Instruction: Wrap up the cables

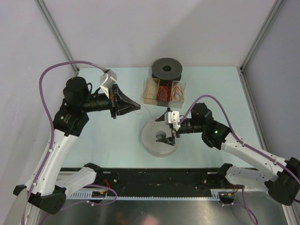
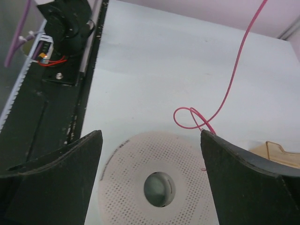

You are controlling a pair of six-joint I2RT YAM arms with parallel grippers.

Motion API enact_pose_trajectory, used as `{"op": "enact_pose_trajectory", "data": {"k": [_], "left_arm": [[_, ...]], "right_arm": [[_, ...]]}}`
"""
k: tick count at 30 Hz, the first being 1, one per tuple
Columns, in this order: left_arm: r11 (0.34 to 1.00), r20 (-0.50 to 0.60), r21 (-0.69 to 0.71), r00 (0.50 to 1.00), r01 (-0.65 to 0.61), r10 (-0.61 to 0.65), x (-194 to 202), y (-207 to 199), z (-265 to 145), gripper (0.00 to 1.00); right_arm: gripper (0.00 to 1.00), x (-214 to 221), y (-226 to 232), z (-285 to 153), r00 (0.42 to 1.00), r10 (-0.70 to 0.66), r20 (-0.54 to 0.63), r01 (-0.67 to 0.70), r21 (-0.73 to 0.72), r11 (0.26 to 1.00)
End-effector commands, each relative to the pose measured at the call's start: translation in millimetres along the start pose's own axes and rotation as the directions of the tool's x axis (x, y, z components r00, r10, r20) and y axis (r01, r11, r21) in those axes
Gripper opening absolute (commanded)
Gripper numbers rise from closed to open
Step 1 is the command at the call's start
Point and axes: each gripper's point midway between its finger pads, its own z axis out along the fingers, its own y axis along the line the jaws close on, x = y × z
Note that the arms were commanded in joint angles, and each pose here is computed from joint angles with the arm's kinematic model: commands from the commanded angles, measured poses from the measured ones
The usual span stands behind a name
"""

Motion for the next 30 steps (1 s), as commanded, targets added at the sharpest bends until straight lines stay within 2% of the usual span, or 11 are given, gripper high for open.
{"op": "enact_pose_trajectory", "data": {"k": [1,9,15,19,21,22,23,25,26,30], "left_arm": [[0.998,0.019,0.059,1.0,-0.022,0.021,-13,-19,-2,0.0],[0.995,0.025,0.09,0.999,-0.047,0.045,-16,-31,-5,0.0],[0.993,0.021,0.103,0.999,-0.052,0.05,-12,-33,-5,0.0],[0.993,0.023,0.103,0.998,-0.061,0.059,-12,-33,-5,0.0],[0.993,0.022,0.105,0.998,-0.061,0.059,-13,-33,-5,0.0],[0.992,0.022,0.107,0.998,-0.061,0.058,-13,-34,-5,0.0],[0.992,0.02,0.109,0.998,-0.057,0.055,-13,-34,-5,0.0],[0.991,0.016,0.122,0.999,-0.051,0.05,-11,-36,-4,0.0],[0.99,0.013,0.129,0.999,-0.049,0.048,-10,-37,-3,0.0],[0.987,0.005,0.155,0.999,-0.046,0.045,-7,-42,-2,0.0]], "right_arm": [[0.87,-29,-35,10,0.99,-0.127,0.065,0.119,0.118,0.986],[0.64,-31,-43,5,0.989,-0.14,0.053,0.13,0.169,0.977],[0.52,-33,-44,-6,0.987,-0.159,0.038,0.149,0.183,0.972],[0.35,-31,-46,-16,0.986,-0.166,0.022,0.159,0.192,0.968],[0.32,-32,-46,-22,0.986,-0.165,0.019,0.158,0.2,0.967],[0.33,-33,-46,-23,0.986,-0.166,0.02,0.158,0.201,0.967],[0.4,-32,-46,-23,0.987,-0.161,0.02,0.154,0.199,0.968],[0.6,-30,-43,-20,0.989,-0.149,0.026,0.142,0.177,0.974],[0.66,-29,-42,-17,0.989,-0.145,0.031,0.139,0.162,0.977],[0.75,-28,-40,-6,0.986,-0.16,0.05,0.153,0.128,0.98]]}}
